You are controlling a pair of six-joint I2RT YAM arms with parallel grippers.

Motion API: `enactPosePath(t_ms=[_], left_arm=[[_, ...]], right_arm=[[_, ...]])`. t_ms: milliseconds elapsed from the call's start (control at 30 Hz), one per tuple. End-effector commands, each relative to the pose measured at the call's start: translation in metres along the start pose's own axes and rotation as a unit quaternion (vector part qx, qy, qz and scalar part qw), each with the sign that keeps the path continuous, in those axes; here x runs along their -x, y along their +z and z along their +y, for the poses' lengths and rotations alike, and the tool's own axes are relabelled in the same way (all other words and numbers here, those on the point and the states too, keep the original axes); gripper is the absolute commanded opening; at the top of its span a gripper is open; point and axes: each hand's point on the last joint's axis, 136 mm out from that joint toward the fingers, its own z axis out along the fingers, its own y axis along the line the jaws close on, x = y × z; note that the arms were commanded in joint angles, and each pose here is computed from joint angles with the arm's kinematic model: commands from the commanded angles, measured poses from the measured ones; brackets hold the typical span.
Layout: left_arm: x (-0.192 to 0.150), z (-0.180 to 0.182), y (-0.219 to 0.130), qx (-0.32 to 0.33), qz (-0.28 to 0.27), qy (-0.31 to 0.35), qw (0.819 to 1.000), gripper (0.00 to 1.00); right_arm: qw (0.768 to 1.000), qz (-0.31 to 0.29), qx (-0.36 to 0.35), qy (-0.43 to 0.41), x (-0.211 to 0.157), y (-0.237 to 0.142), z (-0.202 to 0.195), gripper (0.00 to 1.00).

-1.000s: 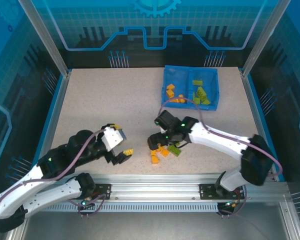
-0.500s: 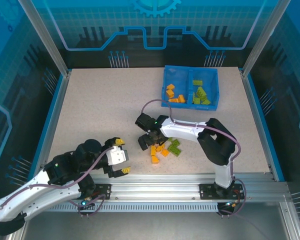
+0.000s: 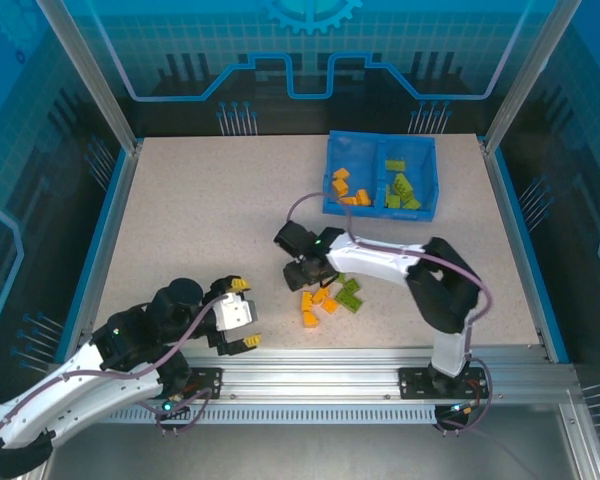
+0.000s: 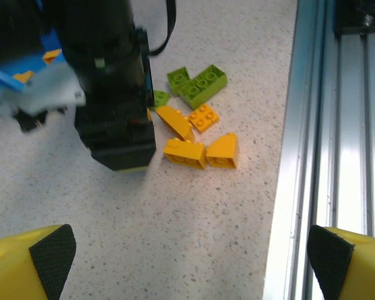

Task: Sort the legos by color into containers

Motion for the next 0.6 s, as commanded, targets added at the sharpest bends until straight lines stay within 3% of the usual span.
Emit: enactPosePath(t_ms=[0, 100, 233, 333, 567], left_arm=[[0.011, 0.007, -0.002, 0.016, -0.037, -0.007, 0.999, 0.99], [0.012, 0.011, -0.004, 0.024, -0.046, -0.017, 0.999, 0.99], [0.012, 0.013, -0.004, 0.026, -0.048, -0.025, 0.998, 0.99], [0.011, 0.014, -0.004, 0.030, -0.050, -0.023, 0.998, 0.99], [0.010, 0.018, -0.010, 0.052, -0.065, -0.022, 0.996, 0.99]], right_arm=[[0.992, -0.119, -0.009, 0.039, 0.055, -0.063, -0.038, 0.54], [0.984, -0.164, -0.028, 0.066, 0.089, -0.090, -0.081, 0.54], [0.974, -0.195, -0.066, 0.092, 0.135, -0.096, -0.138, 0.54], [0.970, -0.197, -0.093, 0.110, 0.168, -0.079, -0.176, 0.53], [0.974, -0.135, -0.124, 0.134, 0.211, -0.008, -0.232, 0.53]])
